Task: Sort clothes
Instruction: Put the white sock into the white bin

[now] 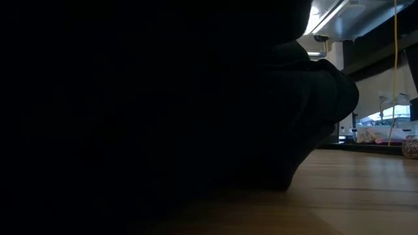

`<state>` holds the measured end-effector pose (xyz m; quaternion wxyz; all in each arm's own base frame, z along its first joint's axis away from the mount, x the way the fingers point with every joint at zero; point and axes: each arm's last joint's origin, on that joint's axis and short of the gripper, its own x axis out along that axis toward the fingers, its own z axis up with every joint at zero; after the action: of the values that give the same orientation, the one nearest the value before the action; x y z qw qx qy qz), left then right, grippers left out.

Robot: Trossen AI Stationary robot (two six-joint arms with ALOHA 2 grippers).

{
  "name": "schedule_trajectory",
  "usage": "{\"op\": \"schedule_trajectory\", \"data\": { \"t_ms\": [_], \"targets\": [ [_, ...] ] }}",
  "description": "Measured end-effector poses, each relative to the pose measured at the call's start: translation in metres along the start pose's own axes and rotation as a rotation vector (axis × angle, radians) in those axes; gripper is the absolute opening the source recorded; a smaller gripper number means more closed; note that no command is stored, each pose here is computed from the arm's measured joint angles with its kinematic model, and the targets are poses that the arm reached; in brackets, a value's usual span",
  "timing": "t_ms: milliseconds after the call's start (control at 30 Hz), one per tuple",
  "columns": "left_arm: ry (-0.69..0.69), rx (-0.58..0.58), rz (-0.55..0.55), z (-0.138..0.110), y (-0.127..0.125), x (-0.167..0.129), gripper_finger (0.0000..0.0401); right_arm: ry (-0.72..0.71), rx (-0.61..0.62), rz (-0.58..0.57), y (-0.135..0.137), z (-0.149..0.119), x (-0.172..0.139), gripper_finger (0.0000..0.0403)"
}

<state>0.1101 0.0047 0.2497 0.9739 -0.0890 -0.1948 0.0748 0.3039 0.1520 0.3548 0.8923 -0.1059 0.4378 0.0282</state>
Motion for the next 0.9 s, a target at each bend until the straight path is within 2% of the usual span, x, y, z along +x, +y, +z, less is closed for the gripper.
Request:
{"op": "schedule_trajectory", "data": {
  "t_ms": [200,400,567,700,900],
  "targets": [
    [0.077,0.058,-0.107,0.020,-0.020,0.025,0.0001,-0.054,0.042,-0.079,0.050,-0.039,0.037,0.0211],
    [0.260,0.172,-0.163,0.033,-0.050,0.066,0.0000,-0.172,0.157,-0.142,0.079,-0.069,0.058,0.0211],
    [0.571,0.173,-0.171,0.036,-0.070,0.095,0.0000,-0.247,0.260,-0.146,0.089,-0.073,0.058,0.0211],
    [0.801,0.186,-0.174,0.034,-0.085,0.107,0.0000,-0.318,0.283,-0.219,0.088,-0.070,0.057,0.0211],
    [1.033,0.177,-0.169,0.040,-0.104,0.110,0.0000,-0.368,0.291,-0.339,0.082,-0.068,0.057,0.0211]
  ]
}}
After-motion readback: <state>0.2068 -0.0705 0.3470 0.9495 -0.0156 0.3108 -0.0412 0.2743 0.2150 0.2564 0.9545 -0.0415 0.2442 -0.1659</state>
